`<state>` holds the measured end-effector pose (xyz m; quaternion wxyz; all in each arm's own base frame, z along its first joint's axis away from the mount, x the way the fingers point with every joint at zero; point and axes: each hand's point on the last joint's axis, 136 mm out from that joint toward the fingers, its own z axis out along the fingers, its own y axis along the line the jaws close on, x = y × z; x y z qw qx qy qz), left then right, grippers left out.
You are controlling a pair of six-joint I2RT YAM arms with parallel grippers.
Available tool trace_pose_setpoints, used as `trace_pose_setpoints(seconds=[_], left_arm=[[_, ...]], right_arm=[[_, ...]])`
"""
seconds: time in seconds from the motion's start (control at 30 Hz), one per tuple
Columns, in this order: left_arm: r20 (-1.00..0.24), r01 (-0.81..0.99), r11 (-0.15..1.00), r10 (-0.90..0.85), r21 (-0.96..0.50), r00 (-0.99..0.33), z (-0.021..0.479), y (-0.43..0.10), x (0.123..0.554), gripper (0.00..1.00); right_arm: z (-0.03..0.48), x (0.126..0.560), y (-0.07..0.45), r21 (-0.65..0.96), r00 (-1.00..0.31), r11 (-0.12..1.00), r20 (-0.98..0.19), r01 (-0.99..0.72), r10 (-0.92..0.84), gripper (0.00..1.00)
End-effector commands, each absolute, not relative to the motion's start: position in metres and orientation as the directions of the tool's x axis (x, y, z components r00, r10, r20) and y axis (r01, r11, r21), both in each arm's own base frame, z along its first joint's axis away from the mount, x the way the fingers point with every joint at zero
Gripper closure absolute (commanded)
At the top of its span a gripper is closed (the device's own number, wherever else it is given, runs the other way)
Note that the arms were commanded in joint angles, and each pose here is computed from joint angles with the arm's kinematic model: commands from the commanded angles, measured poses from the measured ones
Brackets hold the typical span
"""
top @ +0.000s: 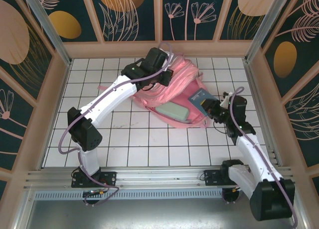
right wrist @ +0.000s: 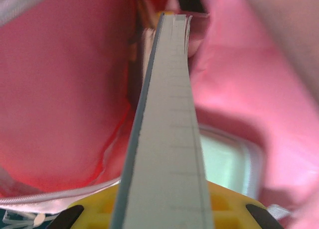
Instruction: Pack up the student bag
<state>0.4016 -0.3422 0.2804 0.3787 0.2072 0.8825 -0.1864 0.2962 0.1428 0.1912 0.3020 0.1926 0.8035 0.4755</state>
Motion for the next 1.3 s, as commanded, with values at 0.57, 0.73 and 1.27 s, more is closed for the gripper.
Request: trace_pose_setpoints(seconds=[0.57, 0.73, 1.27], left_arm=[[-0.84, 0.5, 0.823, 0.054, -0.268, -0.539, 0.356, -0.329, 0.411, 1.0], [-0.838, 0.505, 0.816, 0.047, -0.282, -0.544, 0.357, -0.332, 0.411, 1.0], [-0.834, 0.444, 0.85, 0.01, -0.283, -0.551, 0.346, -0.306, 0.42, 1.0]], right_arm=[[0.21, 0.398, 0.304, 0.877, -0.795, 0.417, -0.424, -0.24, 0.435, 1.0], [0.183, 0.417, 0.35, 0.834, -0.803, 0.518, -0.436, -0.19, 0.407, 1.0], [0.177, 0.399, 0.321, 0.764, -0.775, 0.62, -0.499, -0.182, 0.387, 0.19]])
